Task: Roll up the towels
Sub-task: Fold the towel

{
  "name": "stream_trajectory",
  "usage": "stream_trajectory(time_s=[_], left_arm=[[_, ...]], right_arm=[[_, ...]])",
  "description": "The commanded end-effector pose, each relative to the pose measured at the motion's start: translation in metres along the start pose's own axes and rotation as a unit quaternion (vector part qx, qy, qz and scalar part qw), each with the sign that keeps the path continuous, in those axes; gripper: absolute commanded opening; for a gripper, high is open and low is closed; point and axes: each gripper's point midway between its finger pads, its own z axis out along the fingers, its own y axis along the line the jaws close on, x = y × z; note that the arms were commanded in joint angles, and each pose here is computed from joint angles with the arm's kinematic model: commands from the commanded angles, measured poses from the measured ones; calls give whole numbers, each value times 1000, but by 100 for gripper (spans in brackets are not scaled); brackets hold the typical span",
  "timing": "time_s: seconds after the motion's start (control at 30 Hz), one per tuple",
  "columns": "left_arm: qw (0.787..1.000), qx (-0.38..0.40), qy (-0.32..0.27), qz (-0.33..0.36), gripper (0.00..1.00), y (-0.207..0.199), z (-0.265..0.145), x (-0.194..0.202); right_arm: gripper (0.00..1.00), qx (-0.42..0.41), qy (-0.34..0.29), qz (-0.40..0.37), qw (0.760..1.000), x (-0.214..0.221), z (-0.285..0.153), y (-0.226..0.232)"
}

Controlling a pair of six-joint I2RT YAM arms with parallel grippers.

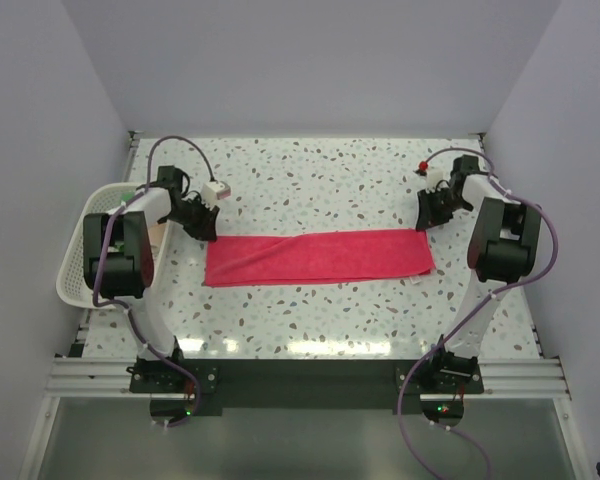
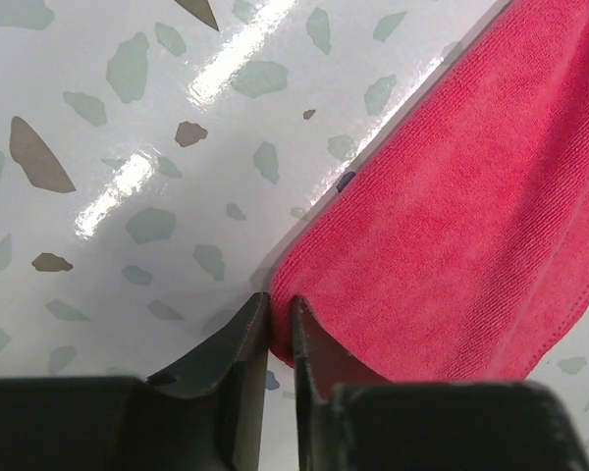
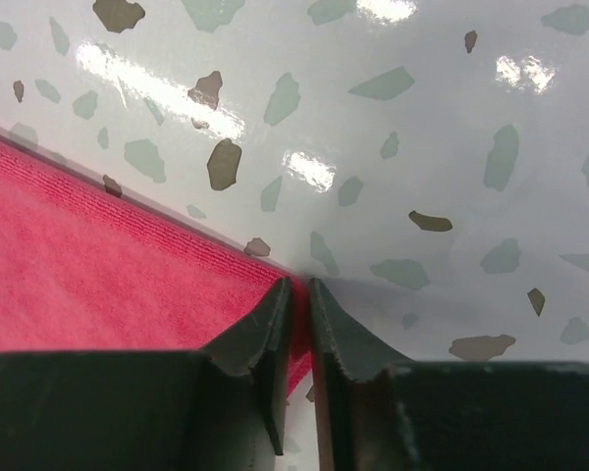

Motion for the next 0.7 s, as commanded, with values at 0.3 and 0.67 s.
stream_trajectory(time_s=[0.3,0.67], left_arm=[[996,-86,-28,0,0,42,-12,-16],[995,-88,-51,-3,0,55,-3,-39]], right_arm=[[0,72,5,-22,997,-1,-15,-27],[0,66,-4,-21,998,-16,-12,-23]])
